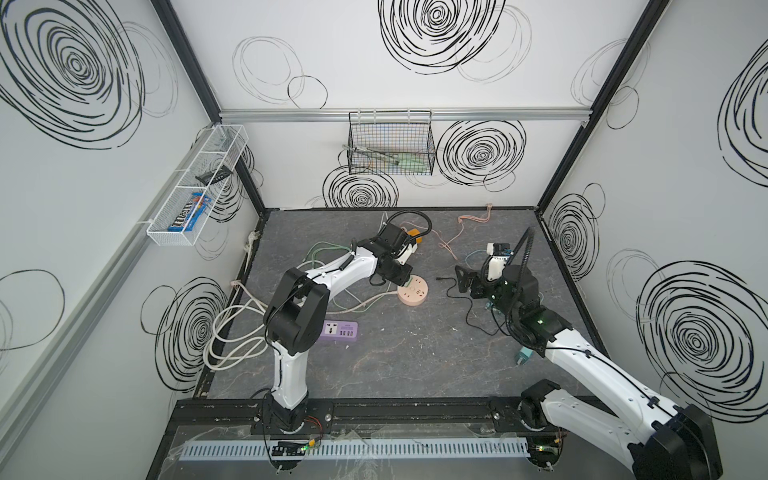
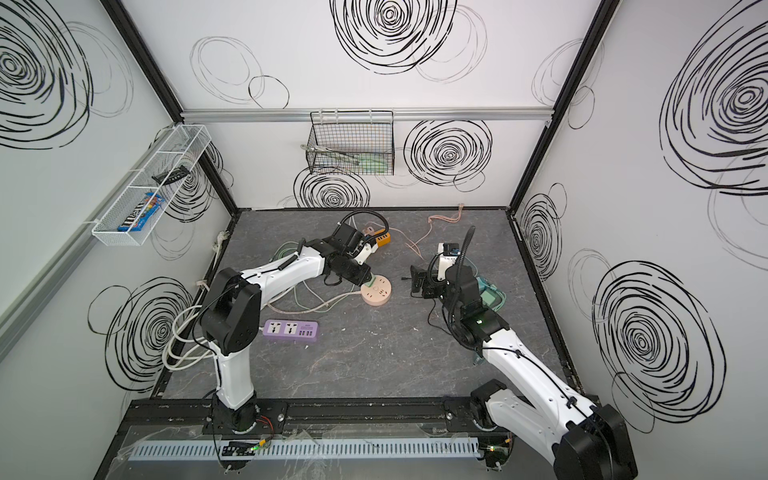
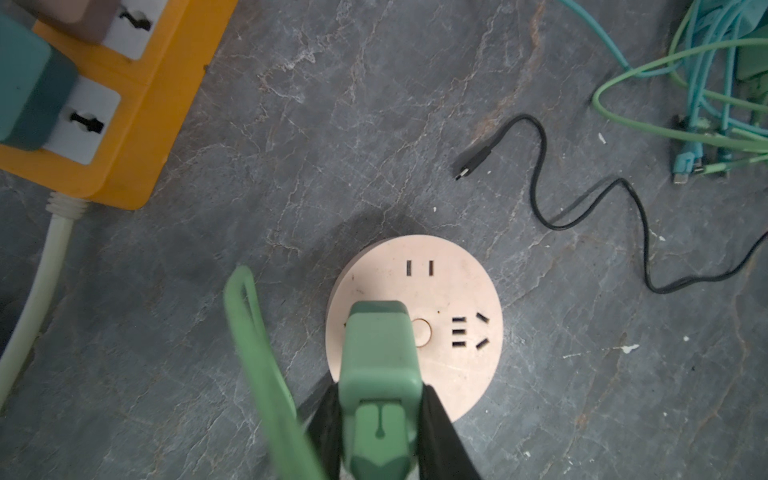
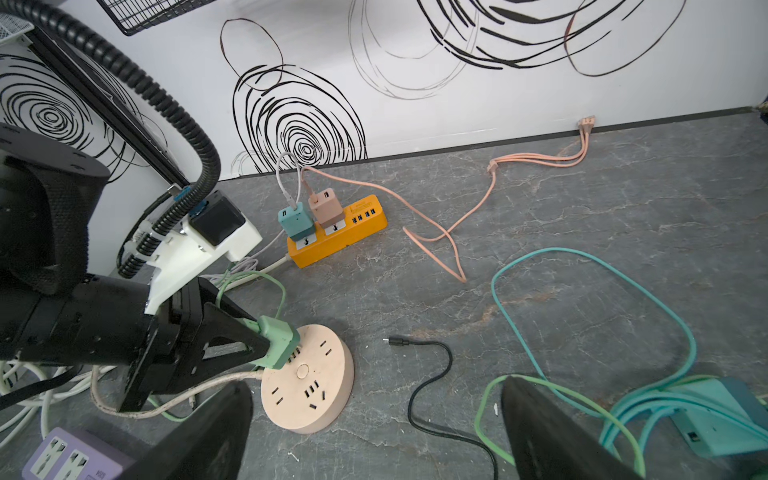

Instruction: Insert the plug

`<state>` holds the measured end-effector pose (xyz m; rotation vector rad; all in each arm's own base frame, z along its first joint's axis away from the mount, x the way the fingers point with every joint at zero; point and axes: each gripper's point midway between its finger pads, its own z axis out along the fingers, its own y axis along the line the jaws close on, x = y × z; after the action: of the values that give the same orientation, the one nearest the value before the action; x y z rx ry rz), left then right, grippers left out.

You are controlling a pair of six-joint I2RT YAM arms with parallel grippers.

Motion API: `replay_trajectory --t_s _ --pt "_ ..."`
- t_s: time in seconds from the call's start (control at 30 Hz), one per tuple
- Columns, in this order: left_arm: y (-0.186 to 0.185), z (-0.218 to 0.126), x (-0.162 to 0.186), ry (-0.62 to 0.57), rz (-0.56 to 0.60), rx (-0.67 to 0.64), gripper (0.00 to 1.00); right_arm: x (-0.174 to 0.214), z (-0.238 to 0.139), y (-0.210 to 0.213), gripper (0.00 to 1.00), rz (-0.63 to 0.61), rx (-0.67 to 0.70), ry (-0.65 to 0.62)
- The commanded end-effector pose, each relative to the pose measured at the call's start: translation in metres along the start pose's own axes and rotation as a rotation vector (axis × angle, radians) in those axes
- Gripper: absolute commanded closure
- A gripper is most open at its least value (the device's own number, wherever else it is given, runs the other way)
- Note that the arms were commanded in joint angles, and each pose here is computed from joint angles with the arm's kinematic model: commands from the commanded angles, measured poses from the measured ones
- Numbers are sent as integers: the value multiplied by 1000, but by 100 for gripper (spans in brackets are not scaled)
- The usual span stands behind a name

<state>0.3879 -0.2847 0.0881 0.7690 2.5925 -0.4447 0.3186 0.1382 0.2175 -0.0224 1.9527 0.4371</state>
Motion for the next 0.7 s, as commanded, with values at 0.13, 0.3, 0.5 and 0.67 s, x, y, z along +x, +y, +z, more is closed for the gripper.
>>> replay_trajectory --t_s 0.13,0.3,0.5,0.67 --pt "3 2 1 57 37 -41 100 -6 0 0 3 13 -2 -12" --pt "1 -5 -4 63 45 -42 100 -7 1 0 3 14 -3 -9" --pt "-2 -3 -4 87 62 -52 100 -8 2 2 3 16 -9 -11" --pt "-5 5 2 113 71 -44 100 -8 2 1 3 16 -7 -9"
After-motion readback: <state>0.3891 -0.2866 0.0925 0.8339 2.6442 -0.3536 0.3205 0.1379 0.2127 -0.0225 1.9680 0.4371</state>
